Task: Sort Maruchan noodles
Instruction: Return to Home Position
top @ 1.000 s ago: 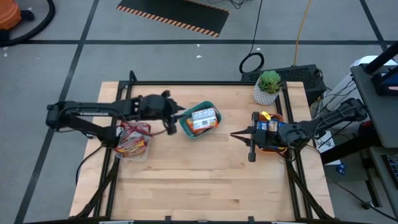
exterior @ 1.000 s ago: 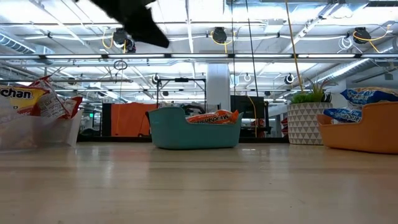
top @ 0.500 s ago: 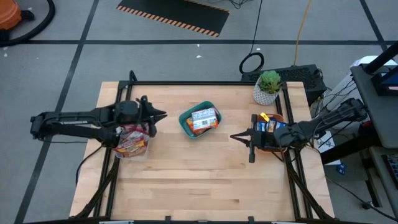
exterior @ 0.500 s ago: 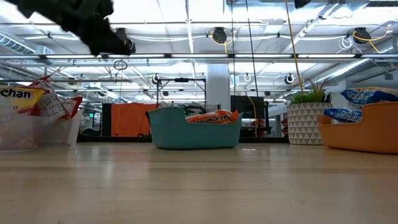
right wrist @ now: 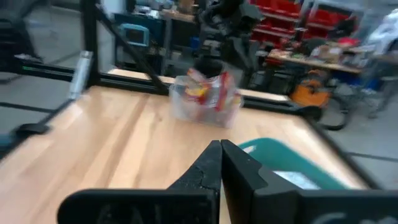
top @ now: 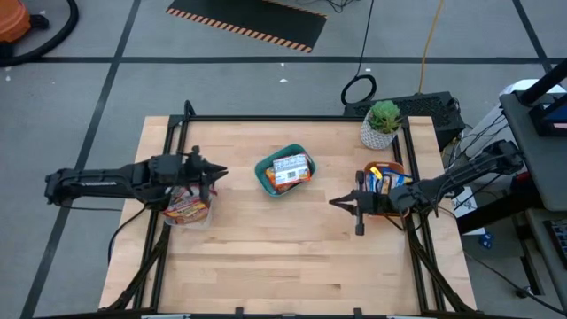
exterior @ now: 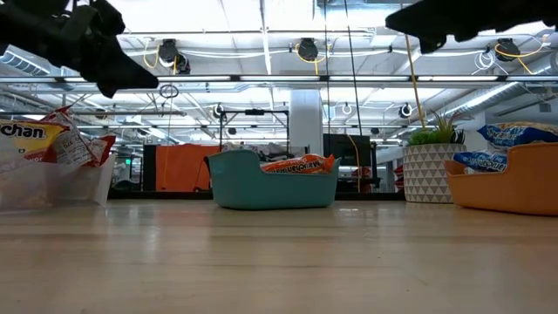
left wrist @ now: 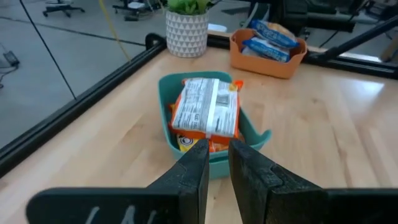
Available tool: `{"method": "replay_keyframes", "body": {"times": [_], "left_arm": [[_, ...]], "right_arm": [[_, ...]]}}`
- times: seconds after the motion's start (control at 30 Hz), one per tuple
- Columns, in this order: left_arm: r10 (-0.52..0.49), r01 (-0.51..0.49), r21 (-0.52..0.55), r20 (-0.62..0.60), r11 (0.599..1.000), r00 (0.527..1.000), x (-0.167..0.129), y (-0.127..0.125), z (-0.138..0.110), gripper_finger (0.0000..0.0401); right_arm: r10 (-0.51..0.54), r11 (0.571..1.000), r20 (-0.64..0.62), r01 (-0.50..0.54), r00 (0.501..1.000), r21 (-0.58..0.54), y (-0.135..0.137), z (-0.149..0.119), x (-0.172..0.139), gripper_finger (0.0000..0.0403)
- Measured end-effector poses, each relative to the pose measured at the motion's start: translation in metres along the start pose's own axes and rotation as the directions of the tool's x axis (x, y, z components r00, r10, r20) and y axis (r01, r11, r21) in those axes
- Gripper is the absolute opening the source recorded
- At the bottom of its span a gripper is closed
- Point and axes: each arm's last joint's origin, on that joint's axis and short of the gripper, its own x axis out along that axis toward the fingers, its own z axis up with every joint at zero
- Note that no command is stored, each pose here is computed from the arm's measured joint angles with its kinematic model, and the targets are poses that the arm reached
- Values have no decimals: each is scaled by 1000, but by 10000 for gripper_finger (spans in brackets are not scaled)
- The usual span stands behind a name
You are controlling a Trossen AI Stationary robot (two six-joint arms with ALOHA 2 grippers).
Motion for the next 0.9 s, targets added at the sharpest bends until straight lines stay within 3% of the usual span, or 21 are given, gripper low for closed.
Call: {"method": "replay_keyframes", "body": {"times": [0.1,0.5,0.9], "left_arm": [[-9,9,4,12,1000,1000,-5,0,-2,65],[-82,85,114,-33,990,996,-15,-4,-9,65],[-102,106,130,-36,986,994,-13,-6,-14,65]], "right_arm": [[45,998,-5,-45,999,44,1,-9,-3,4],[52,984,-31,-46,998,172,-5,-44,-23,4],[100,982,7,-100,995,160,-11,-77,-47,4]]}}
